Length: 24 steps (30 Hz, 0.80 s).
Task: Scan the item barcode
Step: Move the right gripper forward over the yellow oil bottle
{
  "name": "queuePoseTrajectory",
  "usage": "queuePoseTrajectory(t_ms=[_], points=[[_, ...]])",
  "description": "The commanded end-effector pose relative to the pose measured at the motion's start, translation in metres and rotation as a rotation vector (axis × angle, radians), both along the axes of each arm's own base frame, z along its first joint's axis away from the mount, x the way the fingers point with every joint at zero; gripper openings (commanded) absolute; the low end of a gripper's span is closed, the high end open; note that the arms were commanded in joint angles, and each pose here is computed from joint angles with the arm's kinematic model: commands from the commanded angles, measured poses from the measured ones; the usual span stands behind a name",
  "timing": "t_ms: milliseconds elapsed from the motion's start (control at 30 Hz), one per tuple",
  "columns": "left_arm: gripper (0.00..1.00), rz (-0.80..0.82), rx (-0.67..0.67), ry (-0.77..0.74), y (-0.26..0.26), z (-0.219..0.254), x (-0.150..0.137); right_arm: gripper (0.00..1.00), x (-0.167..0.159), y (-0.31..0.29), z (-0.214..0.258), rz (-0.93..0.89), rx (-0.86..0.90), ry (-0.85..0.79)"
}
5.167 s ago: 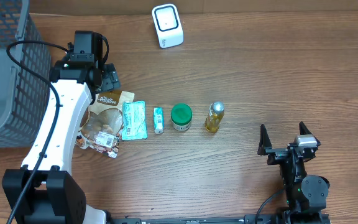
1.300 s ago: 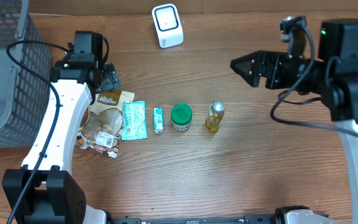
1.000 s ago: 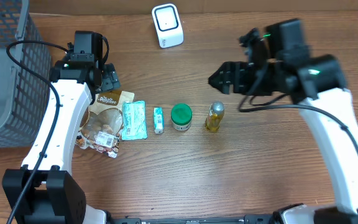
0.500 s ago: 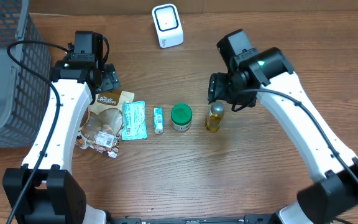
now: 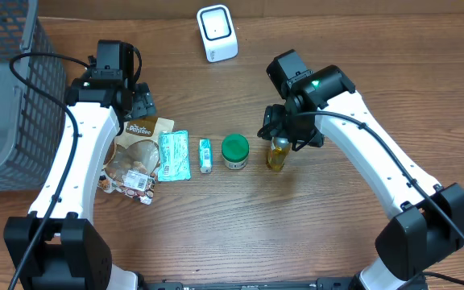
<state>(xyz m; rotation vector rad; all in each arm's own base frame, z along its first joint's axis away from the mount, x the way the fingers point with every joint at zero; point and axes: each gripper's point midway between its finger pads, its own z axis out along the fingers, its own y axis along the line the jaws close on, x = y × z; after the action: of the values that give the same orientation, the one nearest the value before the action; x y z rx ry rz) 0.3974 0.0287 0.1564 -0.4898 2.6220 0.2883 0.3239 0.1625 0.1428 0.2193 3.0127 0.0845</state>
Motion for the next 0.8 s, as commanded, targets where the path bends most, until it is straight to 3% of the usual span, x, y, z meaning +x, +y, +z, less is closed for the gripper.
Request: queuePoseTrajectory(t_ms=[0, 767], points=[[1.0, -0.003, 0.013, 0.011, -0.001, -0.004, 0.002, 0.8, 0.001, -0.003, -0.004, -0.009, -0.015, -0.004], [1.0, -0.003, 0.013, 0.011, -0.001, -0.004, 0.002, 0.83, -0.015, 0.008, -0.026, 0.042, -0.033, 0.026]])
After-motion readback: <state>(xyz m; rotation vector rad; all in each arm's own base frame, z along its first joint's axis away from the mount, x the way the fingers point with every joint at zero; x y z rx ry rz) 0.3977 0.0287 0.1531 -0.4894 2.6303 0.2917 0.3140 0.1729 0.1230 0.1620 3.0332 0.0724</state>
